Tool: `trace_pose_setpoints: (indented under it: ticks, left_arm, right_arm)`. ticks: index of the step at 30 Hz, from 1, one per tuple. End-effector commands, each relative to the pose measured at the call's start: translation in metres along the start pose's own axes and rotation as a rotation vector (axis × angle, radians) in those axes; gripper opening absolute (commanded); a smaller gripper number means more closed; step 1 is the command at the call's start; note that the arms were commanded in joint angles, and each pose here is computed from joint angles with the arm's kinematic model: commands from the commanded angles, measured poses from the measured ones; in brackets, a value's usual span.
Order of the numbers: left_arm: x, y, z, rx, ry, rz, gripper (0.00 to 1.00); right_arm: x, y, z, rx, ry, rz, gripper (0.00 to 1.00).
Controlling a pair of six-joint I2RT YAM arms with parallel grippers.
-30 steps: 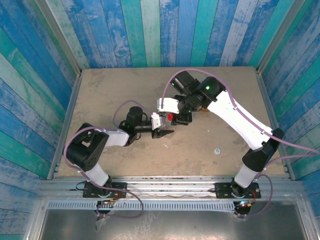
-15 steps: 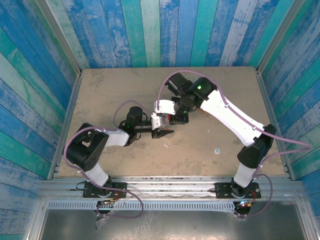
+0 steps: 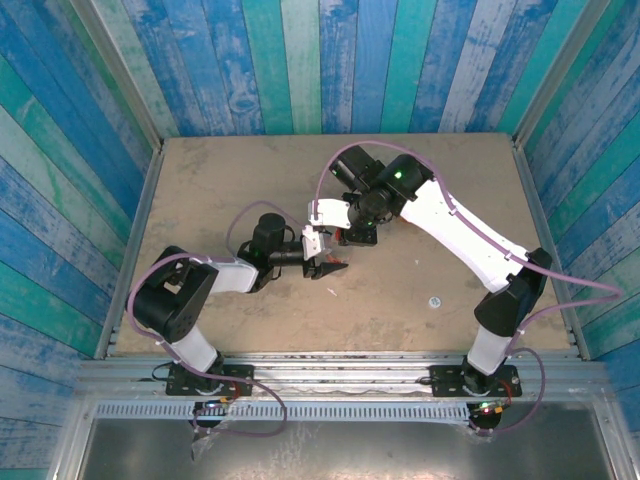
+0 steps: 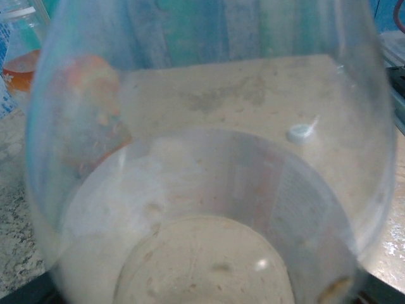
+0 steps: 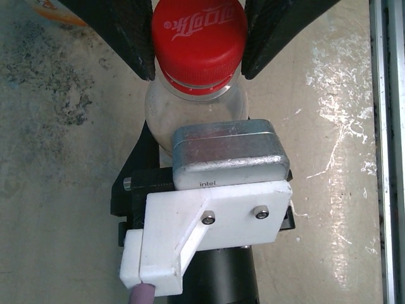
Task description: Screw on the bottle caps
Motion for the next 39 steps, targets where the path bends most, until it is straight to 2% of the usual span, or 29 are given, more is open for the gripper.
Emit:
trace_pose_setpoints:
  ticks: [1,13,23,39]
  left_arm:
    - [-0.004,-0.008,-0.002,-0.044,0.010,-0.010,0.70]
    - [-0.011,-0.007,0.012,-0.041,-0.095,0.037,0.76]
    - [-0.025,-0.005,0.023,-0.037,-0.182,0.096,0.73]
    - [-0.020,-0.002,0.027,-0.068,-0.240,0.063,0.70]
  right_arm:
    - [0.003,-0.001,-0.001,-0.038,0.040,-0.018,0.37]
    - [0.003,-0.002,-0.002,-0.034,0.044,-0.026,0.35]
    - [0.004,-0.002,-0.003,-0.034,0.047,-0.023,0.35]
    - [0.005,-0.003,-0.002,-0.029,0.047,-0.020,0.34]
Point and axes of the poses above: each hand's point on the last joint's axis, 136 mm out from that joint toward the fingers, its own x axis out along the fingers, its own y axis along the line the jaws close on, z = x × y, the point moved 6 cm from there along -x, back along the fingers, and after that the axes turned 14 degrees about x, right-handed, at the moved point
